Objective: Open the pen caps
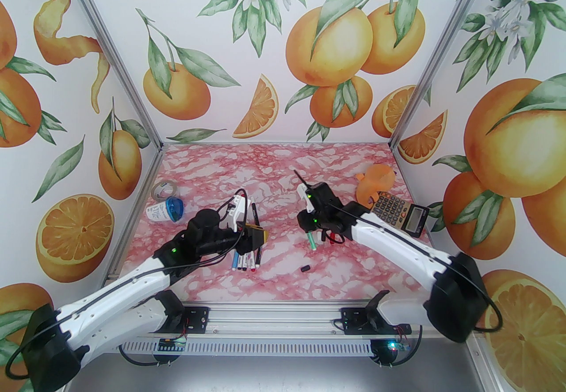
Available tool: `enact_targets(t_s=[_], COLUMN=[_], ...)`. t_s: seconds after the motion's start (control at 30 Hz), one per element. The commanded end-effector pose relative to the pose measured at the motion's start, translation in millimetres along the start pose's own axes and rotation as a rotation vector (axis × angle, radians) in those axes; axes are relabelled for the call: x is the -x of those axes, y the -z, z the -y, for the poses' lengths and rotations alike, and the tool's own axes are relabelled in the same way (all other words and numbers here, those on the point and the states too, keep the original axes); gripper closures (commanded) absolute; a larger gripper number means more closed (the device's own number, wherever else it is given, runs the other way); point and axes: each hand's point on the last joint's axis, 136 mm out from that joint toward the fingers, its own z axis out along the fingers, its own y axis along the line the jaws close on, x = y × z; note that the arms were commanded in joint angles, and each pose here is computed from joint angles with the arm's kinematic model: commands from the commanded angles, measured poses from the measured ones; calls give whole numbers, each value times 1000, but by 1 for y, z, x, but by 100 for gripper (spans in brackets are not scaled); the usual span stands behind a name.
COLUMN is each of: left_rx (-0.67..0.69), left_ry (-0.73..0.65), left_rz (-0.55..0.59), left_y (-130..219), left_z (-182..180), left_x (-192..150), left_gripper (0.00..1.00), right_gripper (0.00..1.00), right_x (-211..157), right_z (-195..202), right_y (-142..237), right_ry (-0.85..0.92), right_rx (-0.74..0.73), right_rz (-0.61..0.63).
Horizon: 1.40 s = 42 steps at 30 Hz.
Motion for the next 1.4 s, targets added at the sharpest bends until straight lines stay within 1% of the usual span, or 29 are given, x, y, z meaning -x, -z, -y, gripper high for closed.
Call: enact_targets(t_s=[0.0, 0.2, 0.27, 0.43, 0.6, 0.77, 0.93, 1.0, 1.07, 1.2, 1.27, 1.3, 1.37], left_rx=[-78, -190, -220, -269, -343, -350, -337, -341, -347, -347, -321, -308, -278], left_ry=[0, 31, 26, -3, 1, 9, 8, 8, 7, -11, -29, -38, -61], left_rz=[78, 90, 92, 87, 50, 14, 4, 1, 0, -1, -9, -15, -26], left_y=[-11, -37, -42, -49, -55, -62, -64, -64, -64, -63, -63, -63, -62], left_z=[18, 32, 40, 57, 70, 72, 70, 70, 72, 75, 72, 70, 66], left_x=[18, 27, 33, 45, 47, 44, 43, 43, 44, 47, 46, 45, 45], left_gripper=[57, 56, 52, 50, 49, 49, 50, 54, 62, 75, 81, 83, 88], right_gripper=[81, 81, 81, 81, 81, 81, 82, 82, 82, 82, 80, 79, 72], right_x=[26, 46, 50, 55, 56, 59, 60, 60, 60, 59, 58, 58, 59], right_z=[-17, -38, -45, -59, -70, -74, -74, -75, -76, -75, -73, -72, -72], right_y=[22, 54, 63, 77, 85, 95, 99, 99, 99, 98, 99, 100, 103], right_ry=[-102, -171, -188, -224, -244, -261, -266, -270, -275, -281, -284, -286, -291], right_rx=[131, 288, 341, 450, 541, 605, 621, 636, 649, 655, 648, 647, 647], right_rz=[120, 225, 255, 297, 323, 353, 364, 366, 368, 376, 388, 392, 406])
